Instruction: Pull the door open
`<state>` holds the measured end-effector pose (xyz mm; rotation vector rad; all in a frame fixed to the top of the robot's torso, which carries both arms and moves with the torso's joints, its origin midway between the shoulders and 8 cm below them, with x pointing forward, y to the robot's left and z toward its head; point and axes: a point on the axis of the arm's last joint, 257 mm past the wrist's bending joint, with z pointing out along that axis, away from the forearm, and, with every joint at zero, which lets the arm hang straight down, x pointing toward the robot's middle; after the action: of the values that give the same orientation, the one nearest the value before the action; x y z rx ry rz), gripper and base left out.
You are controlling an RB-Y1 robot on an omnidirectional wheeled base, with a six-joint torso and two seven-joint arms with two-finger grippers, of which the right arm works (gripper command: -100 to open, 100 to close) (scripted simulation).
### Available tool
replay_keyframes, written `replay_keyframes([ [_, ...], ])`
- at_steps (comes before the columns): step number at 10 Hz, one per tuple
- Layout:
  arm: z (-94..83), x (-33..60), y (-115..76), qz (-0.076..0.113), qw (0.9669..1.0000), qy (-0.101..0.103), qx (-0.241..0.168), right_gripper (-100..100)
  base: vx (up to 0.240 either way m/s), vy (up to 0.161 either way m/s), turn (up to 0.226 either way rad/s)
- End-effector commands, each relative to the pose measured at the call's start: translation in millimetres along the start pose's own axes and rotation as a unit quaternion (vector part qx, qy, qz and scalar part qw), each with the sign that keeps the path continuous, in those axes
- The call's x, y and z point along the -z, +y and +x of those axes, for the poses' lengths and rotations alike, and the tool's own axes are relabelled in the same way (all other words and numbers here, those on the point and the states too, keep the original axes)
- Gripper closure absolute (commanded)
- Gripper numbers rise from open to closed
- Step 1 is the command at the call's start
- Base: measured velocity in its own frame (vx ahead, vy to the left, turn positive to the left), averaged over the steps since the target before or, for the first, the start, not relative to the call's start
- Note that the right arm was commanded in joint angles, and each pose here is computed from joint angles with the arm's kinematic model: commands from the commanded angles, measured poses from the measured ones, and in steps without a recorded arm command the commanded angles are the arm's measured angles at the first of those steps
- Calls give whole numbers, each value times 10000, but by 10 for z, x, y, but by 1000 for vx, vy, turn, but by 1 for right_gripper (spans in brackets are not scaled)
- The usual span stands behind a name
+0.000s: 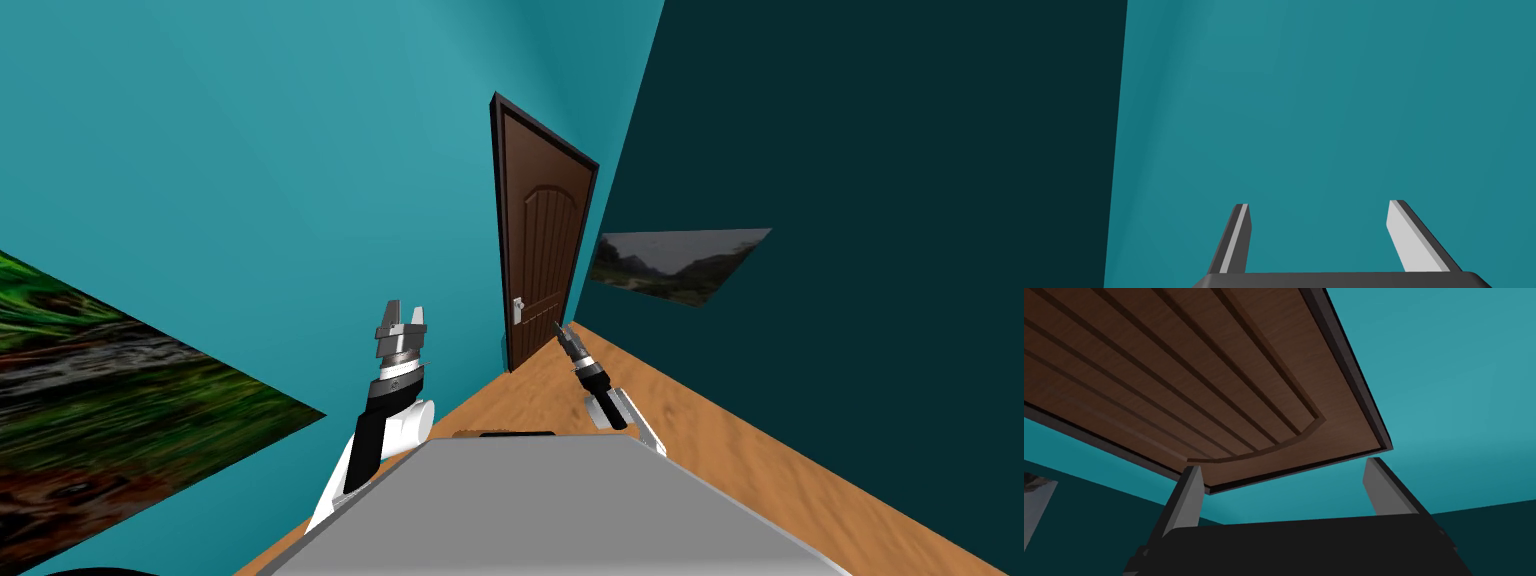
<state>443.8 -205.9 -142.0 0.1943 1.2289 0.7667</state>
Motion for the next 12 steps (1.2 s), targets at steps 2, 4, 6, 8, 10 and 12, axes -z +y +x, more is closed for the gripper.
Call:
replay_keyframes([
  [2, 193, -3, -61, -59, 9990, 257, 352, -100, 108, 3, 3],
  [4, 339, -4, -101, -109, 9971, 448, 603, -100, 101, 7, 6],
  [6, 484, 0, -142, -166, 9942, 640, 851, -100, 98, 16, 3],
  [8, 622, 9, -181, -227, 9905, 822, 1083, -100, 99, 2, 5],
  [10, 757, 22, -220, -293, 9859, 1003, 1309, -100, 92, -3, 3],
  [12, 881, 38, -257, -360, 9809, 1170, 1514, -100, 103, 16, 4],
])
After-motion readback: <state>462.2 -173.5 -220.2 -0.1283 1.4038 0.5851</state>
